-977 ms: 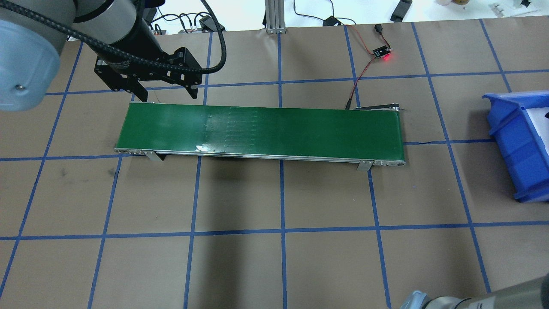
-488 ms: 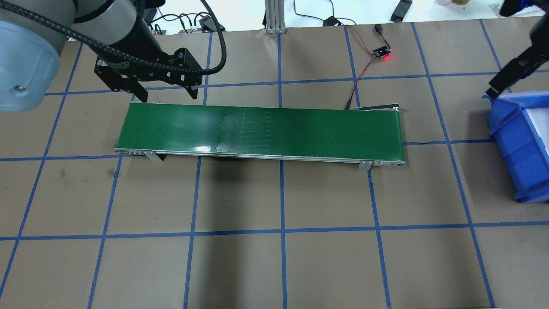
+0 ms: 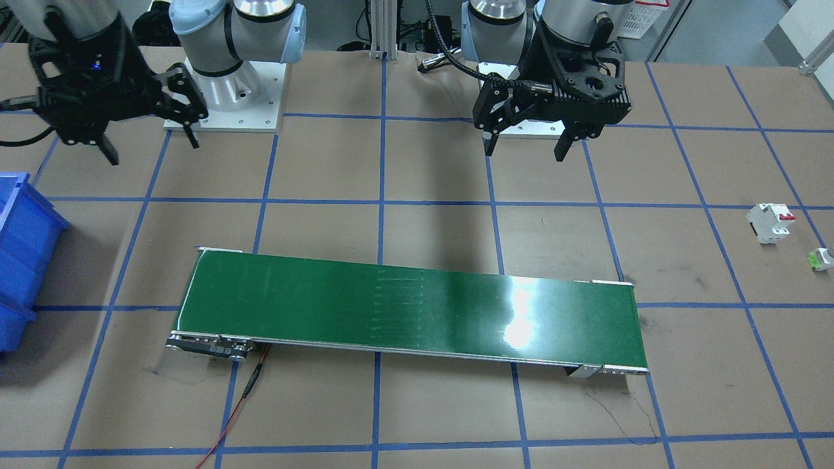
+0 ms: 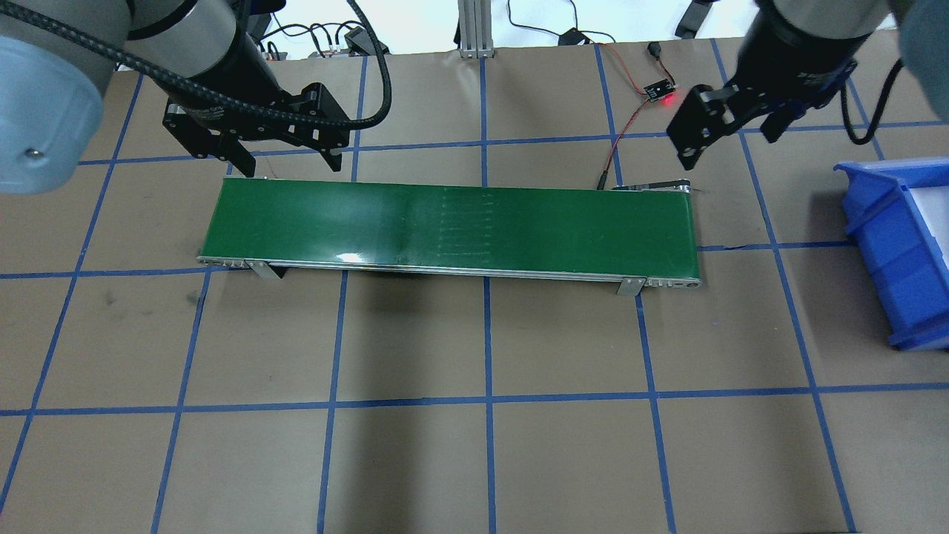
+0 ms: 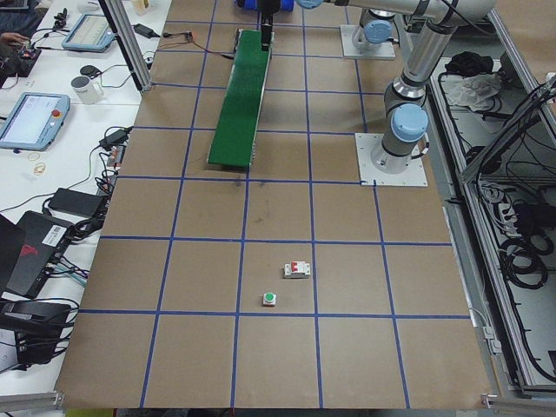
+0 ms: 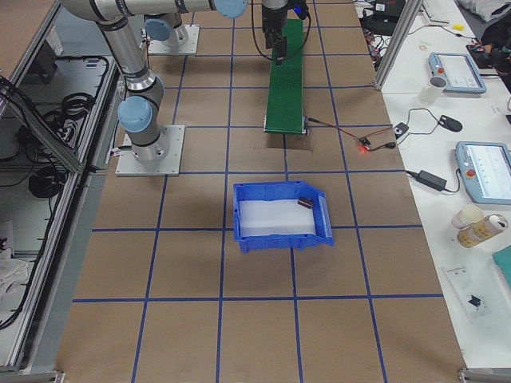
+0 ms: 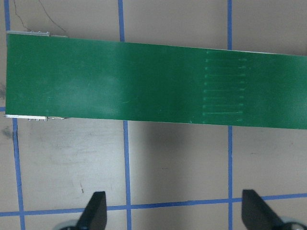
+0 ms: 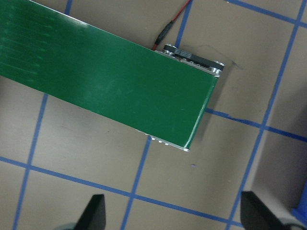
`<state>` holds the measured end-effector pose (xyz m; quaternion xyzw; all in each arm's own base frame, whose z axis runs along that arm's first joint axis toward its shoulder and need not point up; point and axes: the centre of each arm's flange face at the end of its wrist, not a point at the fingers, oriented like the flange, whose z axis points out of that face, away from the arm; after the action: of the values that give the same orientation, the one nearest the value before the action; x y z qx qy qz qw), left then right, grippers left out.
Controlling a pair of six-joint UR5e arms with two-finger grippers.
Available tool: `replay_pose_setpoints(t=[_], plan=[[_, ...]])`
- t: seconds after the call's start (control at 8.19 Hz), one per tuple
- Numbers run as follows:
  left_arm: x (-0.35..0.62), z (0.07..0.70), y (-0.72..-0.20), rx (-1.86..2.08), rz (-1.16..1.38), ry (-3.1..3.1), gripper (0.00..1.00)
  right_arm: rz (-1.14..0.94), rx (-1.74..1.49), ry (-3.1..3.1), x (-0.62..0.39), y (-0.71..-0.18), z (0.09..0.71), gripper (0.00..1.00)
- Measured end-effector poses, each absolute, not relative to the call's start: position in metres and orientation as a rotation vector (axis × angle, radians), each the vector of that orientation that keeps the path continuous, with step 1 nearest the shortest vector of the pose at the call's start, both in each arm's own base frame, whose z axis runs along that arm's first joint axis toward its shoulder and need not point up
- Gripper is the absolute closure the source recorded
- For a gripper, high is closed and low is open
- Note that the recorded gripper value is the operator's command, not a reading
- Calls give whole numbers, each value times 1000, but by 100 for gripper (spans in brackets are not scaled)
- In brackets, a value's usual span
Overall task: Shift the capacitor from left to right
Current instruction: 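Release the capacitor in the bin and return the right gripper above the belt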
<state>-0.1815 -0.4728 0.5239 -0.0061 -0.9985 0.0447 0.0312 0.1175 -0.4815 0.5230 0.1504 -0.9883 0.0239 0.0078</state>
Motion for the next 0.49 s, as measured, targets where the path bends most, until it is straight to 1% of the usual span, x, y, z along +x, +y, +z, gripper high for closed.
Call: replay_pose_setpoints(t=[0.24,0.49], plan=[[-181,524,-473,-19,138,-3076,0,69,324,-3154,166,-466,524,0],[-181,524,-473,-17,139,-3076,0,45,289,-3166,180,-460,523,0]])
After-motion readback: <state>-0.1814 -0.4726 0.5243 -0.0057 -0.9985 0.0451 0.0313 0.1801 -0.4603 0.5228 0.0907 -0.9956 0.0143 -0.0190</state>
